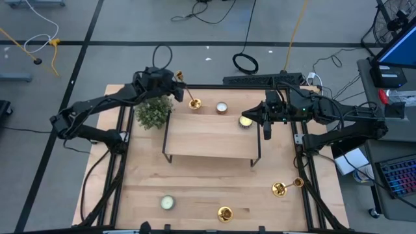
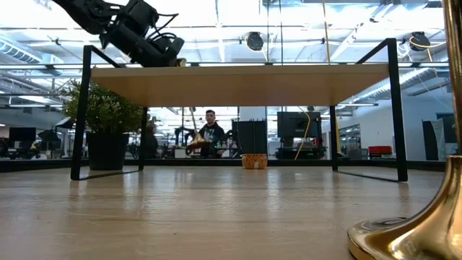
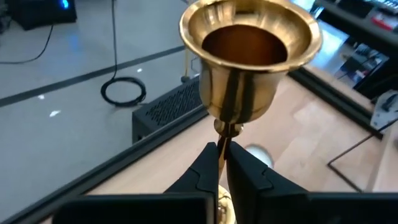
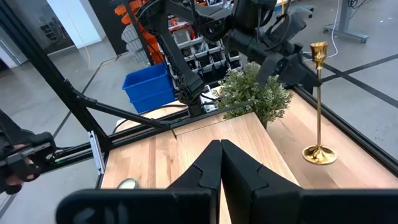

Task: Pick & Place candle stick holders
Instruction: Put the top gold candle holder on the shelf

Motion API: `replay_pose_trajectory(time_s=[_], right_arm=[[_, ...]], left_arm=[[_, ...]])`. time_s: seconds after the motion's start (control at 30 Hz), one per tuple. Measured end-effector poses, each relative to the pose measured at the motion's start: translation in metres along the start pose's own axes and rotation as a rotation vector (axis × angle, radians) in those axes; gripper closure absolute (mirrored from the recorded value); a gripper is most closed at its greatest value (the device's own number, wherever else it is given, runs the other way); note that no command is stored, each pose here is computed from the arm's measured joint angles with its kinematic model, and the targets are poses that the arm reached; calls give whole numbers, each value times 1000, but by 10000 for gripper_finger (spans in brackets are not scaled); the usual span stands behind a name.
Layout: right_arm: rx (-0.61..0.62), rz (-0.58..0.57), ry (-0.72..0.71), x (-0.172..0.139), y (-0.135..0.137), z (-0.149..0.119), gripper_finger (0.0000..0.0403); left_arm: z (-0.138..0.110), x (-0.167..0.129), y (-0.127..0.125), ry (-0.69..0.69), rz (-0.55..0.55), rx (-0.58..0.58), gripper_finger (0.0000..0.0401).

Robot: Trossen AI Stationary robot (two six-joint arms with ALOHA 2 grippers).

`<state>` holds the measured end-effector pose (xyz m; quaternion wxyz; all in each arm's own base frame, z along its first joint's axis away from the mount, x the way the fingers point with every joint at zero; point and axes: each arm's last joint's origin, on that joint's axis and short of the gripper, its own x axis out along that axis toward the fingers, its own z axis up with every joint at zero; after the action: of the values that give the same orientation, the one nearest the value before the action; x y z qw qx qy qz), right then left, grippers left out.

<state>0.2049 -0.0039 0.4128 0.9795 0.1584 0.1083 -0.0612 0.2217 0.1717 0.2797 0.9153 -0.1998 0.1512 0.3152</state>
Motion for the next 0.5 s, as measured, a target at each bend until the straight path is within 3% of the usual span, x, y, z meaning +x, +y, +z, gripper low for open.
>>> replay_pose_trajectory(time_s=[0.3, 0.5], right_arm=[[0, 0, 0, 0, 0, 0, 399], [-2, -10, 22, 9, 0, -3, 399]], left_arm=[[32, -10, -14, -46, -103, -16, 380], [57, -23, -28, -35, -139, 43, 392]])
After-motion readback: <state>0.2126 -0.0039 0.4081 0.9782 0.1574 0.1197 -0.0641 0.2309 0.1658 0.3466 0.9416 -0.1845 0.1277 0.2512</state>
